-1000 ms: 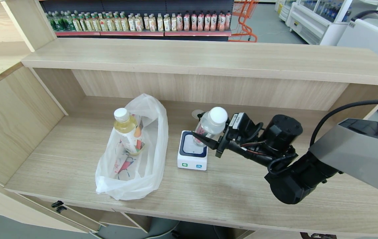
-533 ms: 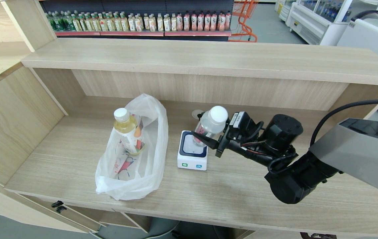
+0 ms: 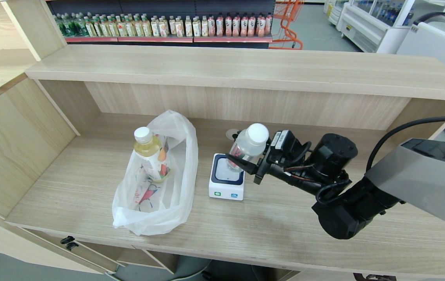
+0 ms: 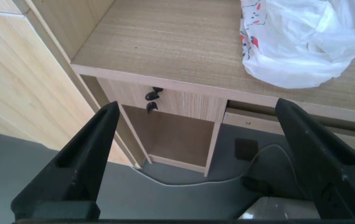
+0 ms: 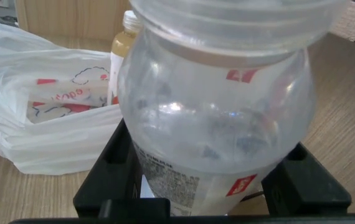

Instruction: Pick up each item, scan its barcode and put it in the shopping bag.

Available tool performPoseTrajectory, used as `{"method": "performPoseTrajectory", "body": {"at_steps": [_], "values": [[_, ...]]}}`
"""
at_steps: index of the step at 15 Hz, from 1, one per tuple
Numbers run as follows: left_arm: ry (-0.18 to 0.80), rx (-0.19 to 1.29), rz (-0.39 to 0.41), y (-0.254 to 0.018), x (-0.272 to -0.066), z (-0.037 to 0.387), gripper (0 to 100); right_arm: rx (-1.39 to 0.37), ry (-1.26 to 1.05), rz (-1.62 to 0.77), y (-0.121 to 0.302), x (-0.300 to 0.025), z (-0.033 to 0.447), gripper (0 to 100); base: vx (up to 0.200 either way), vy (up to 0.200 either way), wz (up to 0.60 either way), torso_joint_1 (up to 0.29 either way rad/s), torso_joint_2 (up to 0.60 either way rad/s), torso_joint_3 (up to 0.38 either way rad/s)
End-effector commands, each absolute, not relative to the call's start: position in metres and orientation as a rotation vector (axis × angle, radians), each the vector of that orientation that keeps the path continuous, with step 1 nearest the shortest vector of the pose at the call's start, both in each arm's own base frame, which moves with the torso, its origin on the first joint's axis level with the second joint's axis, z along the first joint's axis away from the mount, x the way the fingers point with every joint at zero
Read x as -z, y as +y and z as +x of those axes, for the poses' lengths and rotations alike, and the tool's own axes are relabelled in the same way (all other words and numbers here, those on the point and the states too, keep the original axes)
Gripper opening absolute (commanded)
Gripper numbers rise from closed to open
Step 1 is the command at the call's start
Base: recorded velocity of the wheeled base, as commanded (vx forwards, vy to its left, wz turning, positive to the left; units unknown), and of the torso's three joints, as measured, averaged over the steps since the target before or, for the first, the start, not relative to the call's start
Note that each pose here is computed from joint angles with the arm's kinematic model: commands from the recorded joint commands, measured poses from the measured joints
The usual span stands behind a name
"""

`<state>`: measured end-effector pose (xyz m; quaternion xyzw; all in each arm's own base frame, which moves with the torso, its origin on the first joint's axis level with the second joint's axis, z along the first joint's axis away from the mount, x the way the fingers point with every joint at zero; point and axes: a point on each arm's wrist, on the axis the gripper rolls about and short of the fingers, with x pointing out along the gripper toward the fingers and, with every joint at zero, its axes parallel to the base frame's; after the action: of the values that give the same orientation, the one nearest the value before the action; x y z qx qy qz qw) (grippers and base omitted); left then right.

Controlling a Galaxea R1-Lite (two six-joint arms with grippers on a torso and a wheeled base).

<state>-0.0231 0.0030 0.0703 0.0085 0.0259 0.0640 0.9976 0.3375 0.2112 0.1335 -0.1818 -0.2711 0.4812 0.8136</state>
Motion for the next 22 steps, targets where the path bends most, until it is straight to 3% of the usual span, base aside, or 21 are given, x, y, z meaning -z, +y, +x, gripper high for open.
{"method": "performPoseTrajectory", "body": {"at_steps": [1,6,22], "values": [[0.053,-0.129,0.016,0.003,-0.070,-0.023,100,-1.024,-0.593,-0.387,0.210,-0.139,0.336,0,0.000,0.200,0.00,0.002,0.00,0.012],[0.051,-0.128,0.017,0.003,-0.070,-0.023,100,-1.021,-0.595,-0.379,0.209,-0.142,0.335,0,0.000,0.200,0.00,0.007,0.01,0.000],[0.051,-0.128,0.017,0.003,-0.070,-0.023,100,-0.955,-0.564,-0.473,0.190,-0.116,0.359,0,0.000,0.000,0.00,0.000,0.00,0.000]]}}
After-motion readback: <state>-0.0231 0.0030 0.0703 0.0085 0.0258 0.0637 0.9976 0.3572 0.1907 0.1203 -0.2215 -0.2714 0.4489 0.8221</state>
